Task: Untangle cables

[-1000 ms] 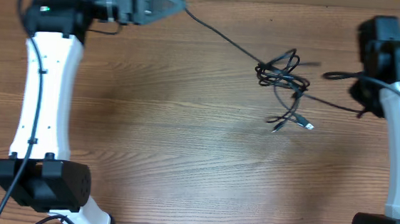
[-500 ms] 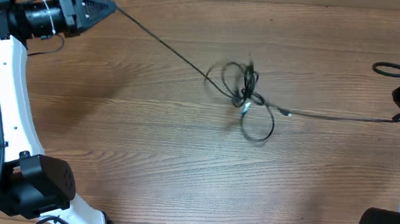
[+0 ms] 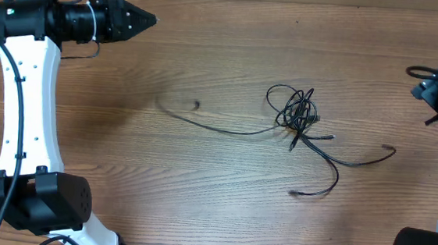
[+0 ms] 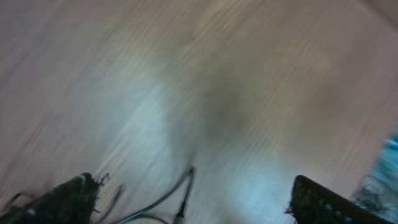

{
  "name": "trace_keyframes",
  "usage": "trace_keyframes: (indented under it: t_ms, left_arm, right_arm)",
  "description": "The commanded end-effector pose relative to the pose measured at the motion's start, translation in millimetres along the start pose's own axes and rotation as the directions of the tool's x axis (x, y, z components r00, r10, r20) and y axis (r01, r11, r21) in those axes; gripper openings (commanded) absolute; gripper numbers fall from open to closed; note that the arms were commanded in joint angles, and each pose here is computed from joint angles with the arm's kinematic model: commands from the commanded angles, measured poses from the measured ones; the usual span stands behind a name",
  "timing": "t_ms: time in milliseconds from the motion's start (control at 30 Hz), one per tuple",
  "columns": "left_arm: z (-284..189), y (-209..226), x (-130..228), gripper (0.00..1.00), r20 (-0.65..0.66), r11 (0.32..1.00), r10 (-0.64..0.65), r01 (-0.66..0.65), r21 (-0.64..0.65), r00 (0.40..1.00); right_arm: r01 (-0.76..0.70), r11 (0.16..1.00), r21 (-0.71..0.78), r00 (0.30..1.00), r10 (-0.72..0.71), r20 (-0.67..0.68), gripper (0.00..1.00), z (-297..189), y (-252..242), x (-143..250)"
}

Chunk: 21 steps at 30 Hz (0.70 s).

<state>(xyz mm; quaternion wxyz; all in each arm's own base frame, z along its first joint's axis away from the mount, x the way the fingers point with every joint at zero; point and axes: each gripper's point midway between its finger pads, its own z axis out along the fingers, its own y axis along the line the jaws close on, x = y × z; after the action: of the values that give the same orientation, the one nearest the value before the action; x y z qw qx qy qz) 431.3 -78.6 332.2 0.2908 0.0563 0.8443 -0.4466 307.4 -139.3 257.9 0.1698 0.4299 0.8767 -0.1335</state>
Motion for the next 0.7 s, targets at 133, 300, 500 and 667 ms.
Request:
trace_keyframes:
  t_ms: [133,300,500,667]
  left_arm:
    - [13.4,-25.4,7.4,0.04,-0.031,0.994,0.105,-0.106,-0.029,0.994]
    - [41.3,-25.0,35.1,0.04,-0.143,0.983,0.103,-0.123,-0.134,0.984]
    - [73.2,-22.7,68.0,0.04,-0.280,0.932,0.157,-0.236,-0.274,0.947]
    - [84.9,-24.3,77.7,0.26,-0.327,0.883,0.203,-0.317,-0.345,0.923]
  right_arm:
    - [0.234,0.870,-0.435,0.965,-0.262,-0.004,1.00,-32.5,67.7,16.5]
    - [0.251,0.803,-0.540,0.939,-0.339,-0.068,1.00,-40.3,81.6,40.3]
    - [0.318,0.792,-0.521,0.893,-0.435,-0.116,1.00,-10.8,96.6,72.4]
    - [0.402,0.744,-0.534,0.827,-0.545,-0.138,1.00,33.4,117.7,119.4]
